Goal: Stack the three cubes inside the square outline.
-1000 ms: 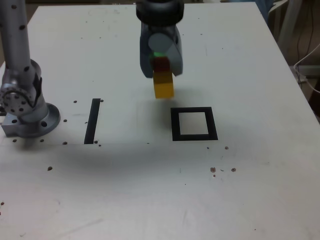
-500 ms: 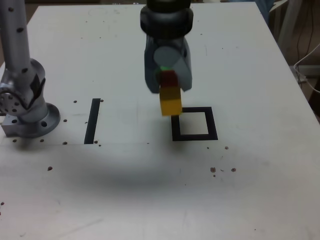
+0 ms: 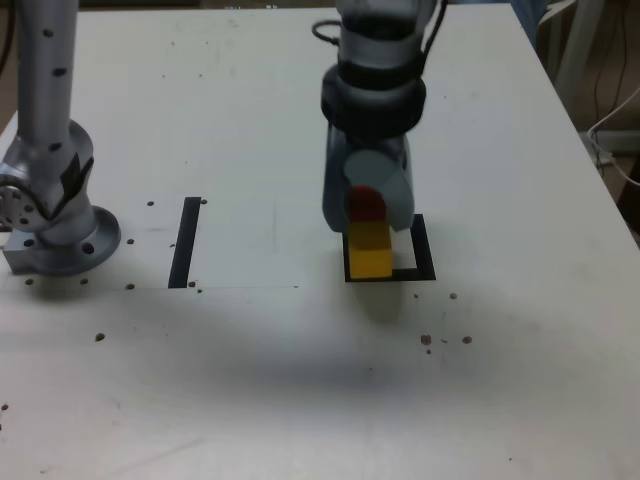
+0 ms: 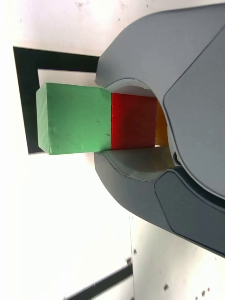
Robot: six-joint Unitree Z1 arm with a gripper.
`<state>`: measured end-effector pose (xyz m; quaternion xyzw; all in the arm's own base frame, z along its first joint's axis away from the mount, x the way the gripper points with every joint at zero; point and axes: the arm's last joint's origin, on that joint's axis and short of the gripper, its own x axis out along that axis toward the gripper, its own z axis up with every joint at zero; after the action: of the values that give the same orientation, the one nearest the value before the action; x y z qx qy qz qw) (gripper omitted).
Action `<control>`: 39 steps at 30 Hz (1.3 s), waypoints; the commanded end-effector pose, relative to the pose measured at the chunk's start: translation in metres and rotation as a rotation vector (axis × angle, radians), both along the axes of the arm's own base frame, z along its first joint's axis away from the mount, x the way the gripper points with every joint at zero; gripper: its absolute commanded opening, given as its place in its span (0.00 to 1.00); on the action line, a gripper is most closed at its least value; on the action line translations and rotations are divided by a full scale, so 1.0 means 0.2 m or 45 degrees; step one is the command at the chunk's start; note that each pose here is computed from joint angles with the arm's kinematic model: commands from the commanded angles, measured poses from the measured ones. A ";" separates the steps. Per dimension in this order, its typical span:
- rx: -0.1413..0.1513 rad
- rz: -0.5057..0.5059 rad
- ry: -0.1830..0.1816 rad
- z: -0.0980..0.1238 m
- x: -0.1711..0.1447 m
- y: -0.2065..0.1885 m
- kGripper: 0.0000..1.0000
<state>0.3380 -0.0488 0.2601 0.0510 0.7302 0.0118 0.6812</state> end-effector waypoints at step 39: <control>0.006 0.012 0.033 -0.13 0.14 0.09 0.34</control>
<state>0.3647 -0.0311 0.2361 0.0499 0.7380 0.0174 0.6727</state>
